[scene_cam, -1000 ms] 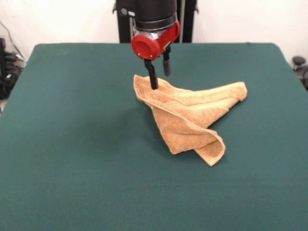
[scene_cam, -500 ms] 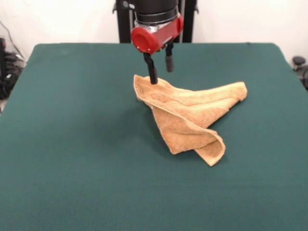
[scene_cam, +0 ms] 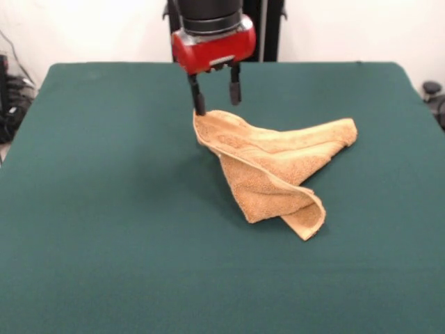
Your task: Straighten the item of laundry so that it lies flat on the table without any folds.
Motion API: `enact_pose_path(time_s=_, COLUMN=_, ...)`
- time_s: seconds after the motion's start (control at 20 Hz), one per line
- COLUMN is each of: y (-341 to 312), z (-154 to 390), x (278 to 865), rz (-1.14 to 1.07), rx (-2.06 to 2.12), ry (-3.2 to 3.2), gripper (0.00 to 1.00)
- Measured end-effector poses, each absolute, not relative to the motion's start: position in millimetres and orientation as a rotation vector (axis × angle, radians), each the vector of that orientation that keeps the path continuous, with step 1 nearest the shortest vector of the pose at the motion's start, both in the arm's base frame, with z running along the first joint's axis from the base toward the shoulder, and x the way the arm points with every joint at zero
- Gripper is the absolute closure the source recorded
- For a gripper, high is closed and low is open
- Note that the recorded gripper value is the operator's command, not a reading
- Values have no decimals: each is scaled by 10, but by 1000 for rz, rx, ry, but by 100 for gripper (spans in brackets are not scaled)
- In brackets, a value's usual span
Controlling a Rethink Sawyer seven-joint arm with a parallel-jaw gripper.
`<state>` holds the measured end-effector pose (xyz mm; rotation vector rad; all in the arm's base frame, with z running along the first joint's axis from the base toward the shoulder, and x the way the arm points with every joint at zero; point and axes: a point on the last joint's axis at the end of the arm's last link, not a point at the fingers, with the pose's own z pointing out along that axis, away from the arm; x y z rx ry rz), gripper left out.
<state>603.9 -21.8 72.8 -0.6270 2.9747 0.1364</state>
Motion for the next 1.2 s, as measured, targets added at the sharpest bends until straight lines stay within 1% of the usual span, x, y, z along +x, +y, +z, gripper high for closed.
enact_pose_path(time_s=0.2, y=-436, z=761, x=6023, rz=112, rx=-354, ry=3011, gripper=0)
enact_pose_path(time_s=0.3, y=-481, z=767, x=6014, rz=106, rx=-301, ry=3014, gripper=0)
enact_pose_path(time_s=0.35, y=-578, z=781, x=5988, rz=95, rx=-180, ry=3017, gripper=0)
enact_pose_path(time_s=0.5, y=-667, z=803, x=5935, rz=74, rx=-41, ry=3009, gripper=0)
enact_pose_path(time_s=0.6, y=-743, z=818, x=5843, rz=45, rx=143, ry=2989, gripper=0)
enact_pose_path(time_s=0.9, y=-763, z=858, x=5616, rz=-12, rx=483, ry=2927, gripper=0)
enact_pose_path(time_s=1.2, y=-686, z=899, x=5465, rz=-51, rx=645, ry=2899, gripper=0)
